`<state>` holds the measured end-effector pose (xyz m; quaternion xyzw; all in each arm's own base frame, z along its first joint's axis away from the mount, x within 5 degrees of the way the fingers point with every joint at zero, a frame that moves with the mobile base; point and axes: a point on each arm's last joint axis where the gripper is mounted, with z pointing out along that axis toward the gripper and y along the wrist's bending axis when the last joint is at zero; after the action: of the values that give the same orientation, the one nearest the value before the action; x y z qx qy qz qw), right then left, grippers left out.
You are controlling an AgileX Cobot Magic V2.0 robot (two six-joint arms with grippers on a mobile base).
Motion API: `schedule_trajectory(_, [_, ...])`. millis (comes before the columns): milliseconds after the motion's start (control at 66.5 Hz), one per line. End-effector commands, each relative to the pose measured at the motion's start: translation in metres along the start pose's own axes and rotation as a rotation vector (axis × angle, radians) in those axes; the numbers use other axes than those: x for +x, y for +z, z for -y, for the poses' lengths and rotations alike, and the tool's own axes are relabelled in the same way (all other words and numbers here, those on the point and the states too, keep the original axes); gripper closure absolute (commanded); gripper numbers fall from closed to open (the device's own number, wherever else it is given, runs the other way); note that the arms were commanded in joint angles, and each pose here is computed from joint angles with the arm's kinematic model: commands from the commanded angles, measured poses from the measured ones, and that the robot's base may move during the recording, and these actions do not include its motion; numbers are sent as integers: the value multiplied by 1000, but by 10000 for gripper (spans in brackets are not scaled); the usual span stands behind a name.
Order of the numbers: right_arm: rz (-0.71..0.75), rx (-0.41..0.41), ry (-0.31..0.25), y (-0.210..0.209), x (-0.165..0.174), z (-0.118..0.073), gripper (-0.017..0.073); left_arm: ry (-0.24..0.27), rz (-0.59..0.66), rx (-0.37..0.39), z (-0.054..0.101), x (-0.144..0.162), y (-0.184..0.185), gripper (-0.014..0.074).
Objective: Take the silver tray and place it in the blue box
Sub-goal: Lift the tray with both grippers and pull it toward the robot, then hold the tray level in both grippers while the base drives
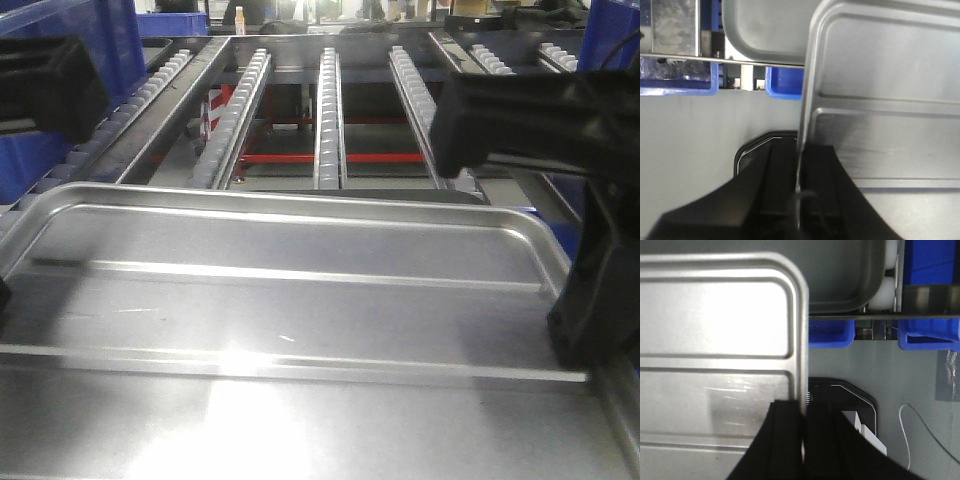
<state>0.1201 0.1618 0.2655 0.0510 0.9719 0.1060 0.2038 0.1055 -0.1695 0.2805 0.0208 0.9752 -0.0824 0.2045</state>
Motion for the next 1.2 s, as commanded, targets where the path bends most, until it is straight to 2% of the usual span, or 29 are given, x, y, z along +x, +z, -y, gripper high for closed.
schedule_trajectory(0, [57, -2, -18, -11, -7, 2, 500, 23, 45, -9, -4, -5, -10, 607])
schedule_trajectory(105, [57, -2, -18, -11, -7, 2, 500, 22, 44, -6, -3, -5, -10, 607])
schedule_trajectory(196, [58, -3, -17, -11, -7, 2, 500, 49, 43, -5, -3, -5, -10, 607])
schedule_trajectory(1188, [58, -3, -17, -11, -7, 2, 500, 46, 36, -9, -4, -4, -10, 608])
